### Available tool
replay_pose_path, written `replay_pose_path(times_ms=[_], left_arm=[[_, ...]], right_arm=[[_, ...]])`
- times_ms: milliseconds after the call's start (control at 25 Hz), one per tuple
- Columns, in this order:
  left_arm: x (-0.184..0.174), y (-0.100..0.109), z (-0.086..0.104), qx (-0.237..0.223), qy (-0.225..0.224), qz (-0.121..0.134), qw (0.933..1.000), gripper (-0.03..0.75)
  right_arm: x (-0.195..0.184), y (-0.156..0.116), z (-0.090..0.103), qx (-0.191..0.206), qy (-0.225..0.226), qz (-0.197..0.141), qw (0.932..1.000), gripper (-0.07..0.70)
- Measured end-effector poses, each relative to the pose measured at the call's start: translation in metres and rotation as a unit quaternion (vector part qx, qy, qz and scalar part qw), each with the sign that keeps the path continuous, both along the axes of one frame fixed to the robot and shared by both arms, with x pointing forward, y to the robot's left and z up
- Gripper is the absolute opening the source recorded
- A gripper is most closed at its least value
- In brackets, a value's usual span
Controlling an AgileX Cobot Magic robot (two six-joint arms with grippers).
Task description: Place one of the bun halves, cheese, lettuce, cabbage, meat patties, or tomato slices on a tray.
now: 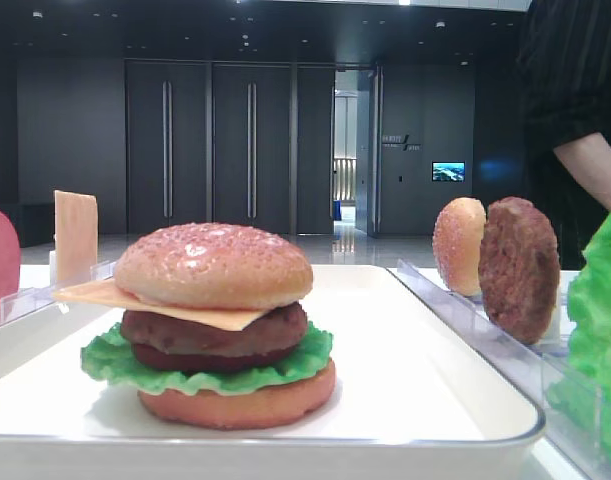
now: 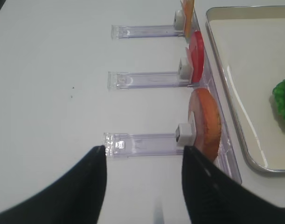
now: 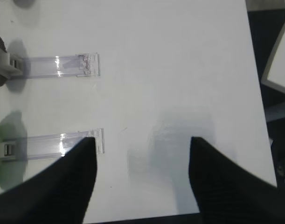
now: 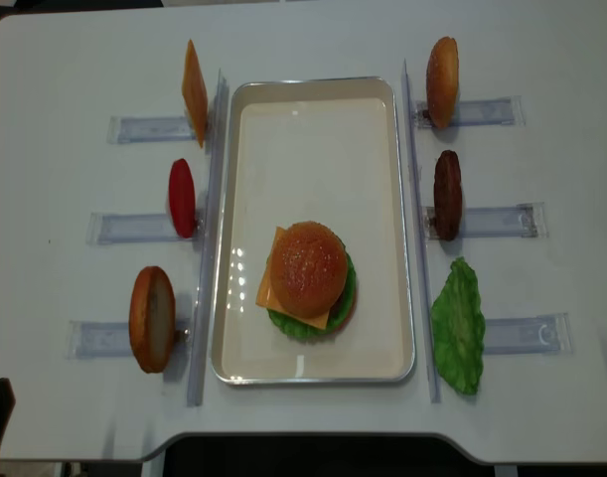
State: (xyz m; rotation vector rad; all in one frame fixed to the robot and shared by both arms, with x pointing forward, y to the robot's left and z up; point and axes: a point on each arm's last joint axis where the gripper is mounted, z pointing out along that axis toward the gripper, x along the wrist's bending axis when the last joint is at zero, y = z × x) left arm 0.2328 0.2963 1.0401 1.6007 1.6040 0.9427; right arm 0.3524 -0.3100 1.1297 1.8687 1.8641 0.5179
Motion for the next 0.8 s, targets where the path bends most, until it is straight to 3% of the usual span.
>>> replay_pose_path(times_ms=[280,600,800], left_arm=[[0.000,0.000,0.000,0.000,0.000,0.000,1.0000,0.398],[0.000,0.000,0.000,0.000,0.000,0.000,1.0000,0.398],[0.000,0.000,0.000,0.000,0.000,0.000,1.0000,0.398]], right_arm=[[-0.055,0.008,-0.008,-0.004,-0.074,0.013,0.9971,0.415],[-0.081,0.014,-0.038,0.008,-0.090,0.025,0.9956,0.415],[-0.103,0.017,-0.060,0.003,-0.122,0.026,0.9921,0.415]])
